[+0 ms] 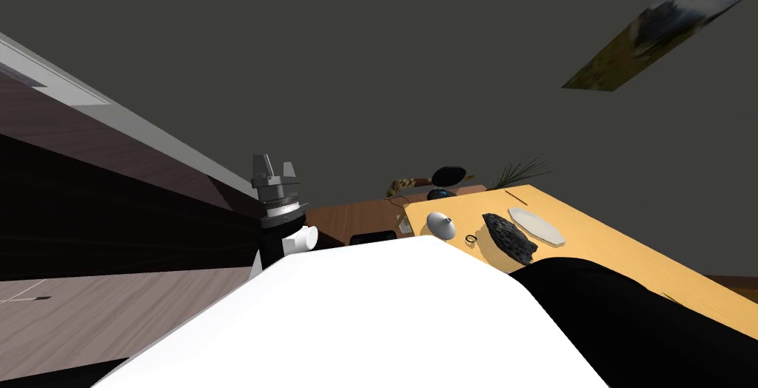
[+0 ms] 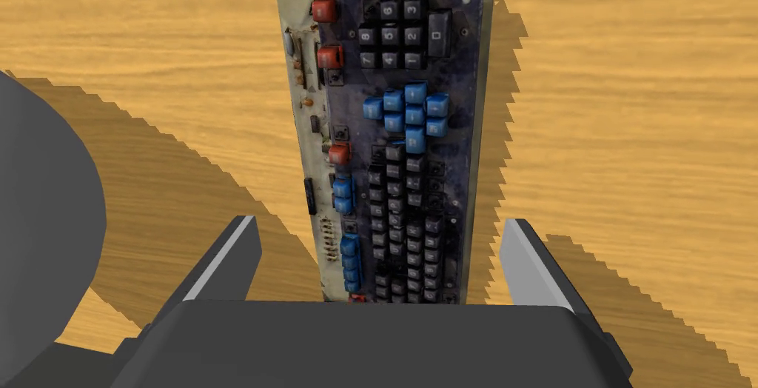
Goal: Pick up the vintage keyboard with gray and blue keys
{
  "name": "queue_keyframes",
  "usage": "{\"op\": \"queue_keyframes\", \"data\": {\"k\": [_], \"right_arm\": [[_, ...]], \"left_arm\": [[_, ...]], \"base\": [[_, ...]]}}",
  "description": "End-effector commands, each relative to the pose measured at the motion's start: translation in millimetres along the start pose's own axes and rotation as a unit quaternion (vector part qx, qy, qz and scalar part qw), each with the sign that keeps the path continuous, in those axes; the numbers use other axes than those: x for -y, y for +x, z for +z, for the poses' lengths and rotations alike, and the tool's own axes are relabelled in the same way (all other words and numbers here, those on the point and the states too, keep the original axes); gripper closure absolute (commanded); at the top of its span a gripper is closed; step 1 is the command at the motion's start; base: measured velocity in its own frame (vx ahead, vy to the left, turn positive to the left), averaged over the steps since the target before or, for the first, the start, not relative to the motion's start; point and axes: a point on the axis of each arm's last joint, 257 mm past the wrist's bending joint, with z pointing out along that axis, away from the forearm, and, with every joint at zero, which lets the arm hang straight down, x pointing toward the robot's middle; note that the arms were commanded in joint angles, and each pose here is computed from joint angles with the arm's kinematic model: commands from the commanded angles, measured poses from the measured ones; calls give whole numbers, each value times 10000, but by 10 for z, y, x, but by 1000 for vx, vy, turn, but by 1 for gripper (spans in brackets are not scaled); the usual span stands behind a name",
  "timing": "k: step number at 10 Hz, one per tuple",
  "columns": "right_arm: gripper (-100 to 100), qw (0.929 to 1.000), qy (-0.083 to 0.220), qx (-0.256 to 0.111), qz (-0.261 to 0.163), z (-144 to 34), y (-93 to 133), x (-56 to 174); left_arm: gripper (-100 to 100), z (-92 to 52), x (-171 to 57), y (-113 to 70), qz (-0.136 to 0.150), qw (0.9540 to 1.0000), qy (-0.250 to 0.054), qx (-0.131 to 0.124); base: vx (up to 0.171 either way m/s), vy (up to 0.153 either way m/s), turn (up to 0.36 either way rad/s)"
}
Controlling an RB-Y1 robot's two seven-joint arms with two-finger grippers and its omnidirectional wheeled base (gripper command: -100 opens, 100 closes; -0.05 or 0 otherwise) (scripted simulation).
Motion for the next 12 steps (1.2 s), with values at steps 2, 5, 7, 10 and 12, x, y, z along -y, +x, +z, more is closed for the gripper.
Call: {"op": "queue_keyframes", "data": {"k": [2, 5, 7, 10, 12], "right_arm": [[-100, 10000, 4, -18, 59, 89, 43, 56], [-100, 9999, 14, -28, 152, 209, 88, 146], [-100, 9998, 18, -24, 201, 270, 100, 191], [100, 9998, -3, -27, 190, 247, 100, 158], [100, 9998, -1, -25, 184, 248, 98, 163]], "left_arm": [[0, 0, 0, 0, 0, 10000, 0, 0], [0, 0, 0, 0, 0, 10000, 0, 0], [0, 0, 0, 0, 0, 10000, 0, 0], [0, 0, 0, 0, 0, 10000, -1, 0], [0, 0, 0, 0, 1, 10000, -1, 0]], "base": [[-67, 16, 56], [-62, 19, 66], [-50, 9, 44], [-7, 3, -1], [0, 0, 0]]}}
